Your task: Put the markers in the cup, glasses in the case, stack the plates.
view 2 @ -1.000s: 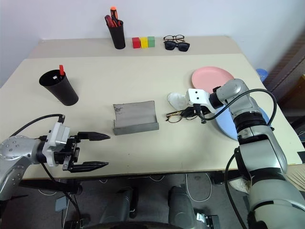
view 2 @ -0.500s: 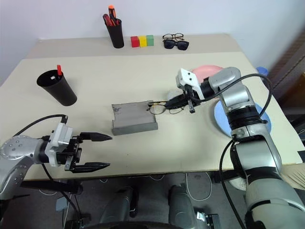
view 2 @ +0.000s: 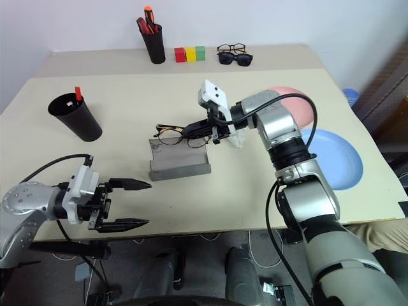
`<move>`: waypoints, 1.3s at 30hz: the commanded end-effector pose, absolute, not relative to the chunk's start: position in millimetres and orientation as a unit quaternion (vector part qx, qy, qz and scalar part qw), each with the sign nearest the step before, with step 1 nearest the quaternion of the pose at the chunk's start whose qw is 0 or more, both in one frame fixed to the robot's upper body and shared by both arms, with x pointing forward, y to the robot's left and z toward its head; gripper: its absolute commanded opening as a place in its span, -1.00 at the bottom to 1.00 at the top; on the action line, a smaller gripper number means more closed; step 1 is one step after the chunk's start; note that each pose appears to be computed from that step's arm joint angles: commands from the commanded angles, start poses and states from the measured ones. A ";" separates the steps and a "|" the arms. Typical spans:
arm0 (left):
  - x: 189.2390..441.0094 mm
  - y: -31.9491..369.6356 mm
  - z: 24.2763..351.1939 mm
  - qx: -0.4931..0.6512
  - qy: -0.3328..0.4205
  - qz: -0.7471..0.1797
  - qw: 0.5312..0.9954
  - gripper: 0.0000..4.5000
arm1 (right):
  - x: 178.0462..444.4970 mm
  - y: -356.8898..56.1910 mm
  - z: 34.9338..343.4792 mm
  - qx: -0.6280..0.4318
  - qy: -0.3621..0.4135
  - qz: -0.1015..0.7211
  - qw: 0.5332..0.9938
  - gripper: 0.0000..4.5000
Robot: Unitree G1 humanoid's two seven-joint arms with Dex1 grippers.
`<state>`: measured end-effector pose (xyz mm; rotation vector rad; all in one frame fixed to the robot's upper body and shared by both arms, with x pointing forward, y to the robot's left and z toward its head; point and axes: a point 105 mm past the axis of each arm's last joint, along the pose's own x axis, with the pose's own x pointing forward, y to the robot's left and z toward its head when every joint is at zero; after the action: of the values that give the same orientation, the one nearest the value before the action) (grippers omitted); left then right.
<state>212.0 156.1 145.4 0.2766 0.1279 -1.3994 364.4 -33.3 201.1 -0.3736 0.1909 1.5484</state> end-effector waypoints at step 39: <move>292.0 173.7 181.1 0.104 -0.005 -0.494 0.863 0.79 | 314.8 -154.1 183.7 -0.256 0.011 0.471 0.844 0.29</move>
<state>279.0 170.8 174.2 0.1993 0.0068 -1.0989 323.5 -148.1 163.4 -0.4974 0.1032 1.0434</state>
